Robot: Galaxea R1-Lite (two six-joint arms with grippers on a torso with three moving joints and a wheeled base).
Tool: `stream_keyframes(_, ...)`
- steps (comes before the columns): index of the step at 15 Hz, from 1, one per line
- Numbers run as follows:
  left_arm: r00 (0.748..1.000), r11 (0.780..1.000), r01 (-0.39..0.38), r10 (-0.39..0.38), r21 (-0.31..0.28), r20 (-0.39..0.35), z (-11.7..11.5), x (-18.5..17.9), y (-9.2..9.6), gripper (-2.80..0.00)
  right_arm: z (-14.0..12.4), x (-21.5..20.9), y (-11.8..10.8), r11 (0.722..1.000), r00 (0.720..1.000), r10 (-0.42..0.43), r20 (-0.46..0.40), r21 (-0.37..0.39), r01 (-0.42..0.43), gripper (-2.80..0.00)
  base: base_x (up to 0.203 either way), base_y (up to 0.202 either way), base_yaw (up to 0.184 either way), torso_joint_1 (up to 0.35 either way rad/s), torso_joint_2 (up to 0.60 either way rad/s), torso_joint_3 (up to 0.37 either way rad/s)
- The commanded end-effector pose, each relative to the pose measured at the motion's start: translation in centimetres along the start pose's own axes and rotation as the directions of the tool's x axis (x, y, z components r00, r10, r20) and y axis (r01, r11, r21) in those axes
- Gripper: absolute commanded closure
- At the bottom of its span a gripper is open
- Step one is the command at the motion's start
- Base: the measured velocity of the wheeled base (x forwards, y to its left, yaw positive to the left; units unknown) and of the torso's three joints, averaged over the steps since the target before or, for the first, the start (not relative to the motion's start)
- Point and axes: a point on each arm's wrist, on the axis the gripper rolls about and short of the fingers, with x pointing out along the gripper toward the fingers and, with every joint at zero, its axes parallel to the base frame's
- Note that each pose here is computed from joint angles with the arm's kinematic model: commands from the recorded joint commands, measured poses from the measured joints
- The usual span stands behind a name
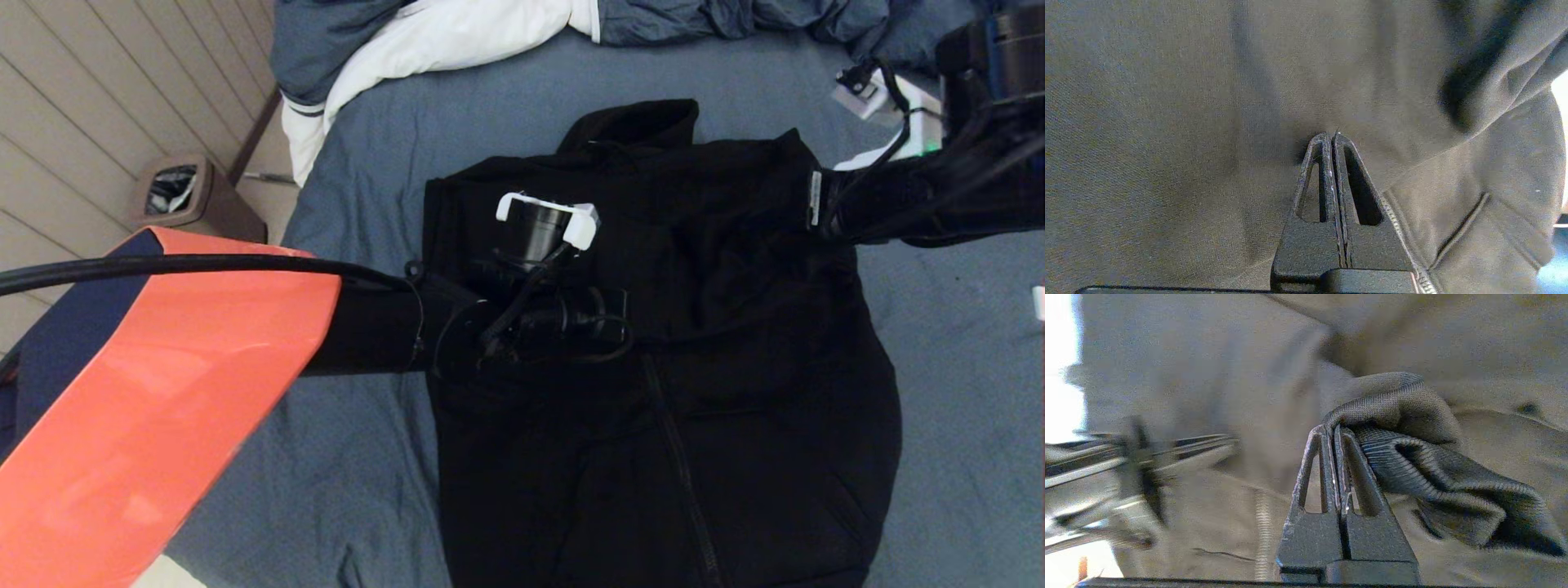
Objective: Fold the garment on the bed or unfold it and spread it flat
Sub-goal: Unfold the black sweatshirt
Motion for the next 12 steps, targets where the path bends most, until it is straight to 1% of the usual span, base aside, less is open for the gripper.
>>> stream_keyframes(1, 1.0, 1.0, -0.002, 0.002, -0.004, 0.016, 0.5, -0.2, 0.2, 0.0, -0.2, -1.3, 1.8, 0.998, 0.998, 0.053, 0.029, -0.024, -0.053, 0.0, 0.0, 0.0, 0.0, 0.0, 0.0, 0.0)
stream_keyframes(3, 1.0, 1.0, -0.007, 0.008, -0.004, 0.017, 0.6, -0.1, 0.3, 0.0, -0.6, -1.3, 3.2, 0.994, 0.994, 0.102, 0.023, -0.041, -0.101, 0.0, 0.0, 0.0, 0.0, 0.0, 0.0, 0.0)
stream_keyframes(5, 0.999, 0.999, -0.036, 0.036, -0.003, 0.04, 1.1, -0.4, 0.4, 0.0, -1.0, -1.4, 4.5, 0.988, 0.99, 0.142, 0.009, -0.057, -0.142, 0.0, 0.0, 0.0, 0.0, 0.0, 0.0, 0.0)
stream_keyframes(8, 0.997, 0.999, -0.052, 0.052, -0.006, 0.056, 1.4, -0.6, 0.3, 0.0, -1.2, -1.5, 4.7, 0.987, 0.988, 0.151, 0.005, -0.06, -0.151, 0.0, 0.0, 0.0, 0.0, 0.0, 0.0, 0.0)
stream_keyframes(9, 0.997, 0.998, -0.055, 0.055, -0.007, 0.058, 1.5, -0.8, 0.3, -2.8, -1.2, -1.5, 4.7, 0.987, 0.988, 0.151, 0.004, -0.06, -0.151, 0.0, 0.0, 0.0, 0.0, 0.0, 0.0, 0.0)
stream_keyframes(11, 0.993, 0.996, -0.086, 0.087, -0.009, 0.086, 2.1, -1.3, 0.2, -2.8, -1.2, -1.5, 4.8, 0.986, 0.988, 0.153, 0.006, -0.061, -0.153, 0.0, 0.0, 0.0, 0.0, 0.0, 0.0, 0.0)
stream_keyframes(12, 0.991, 0.996, -0.085, 0.086, -0.01, 0.1, 2.6, -1.7, 0.0, -2.8, -1.2, -1.4, 5.1, 0.985, 0.987, 0.163, 0.001, -0.064, -0.163, 0.0, 0.0, 0.0, 0.0, 0.0, 0.0, 0.0)
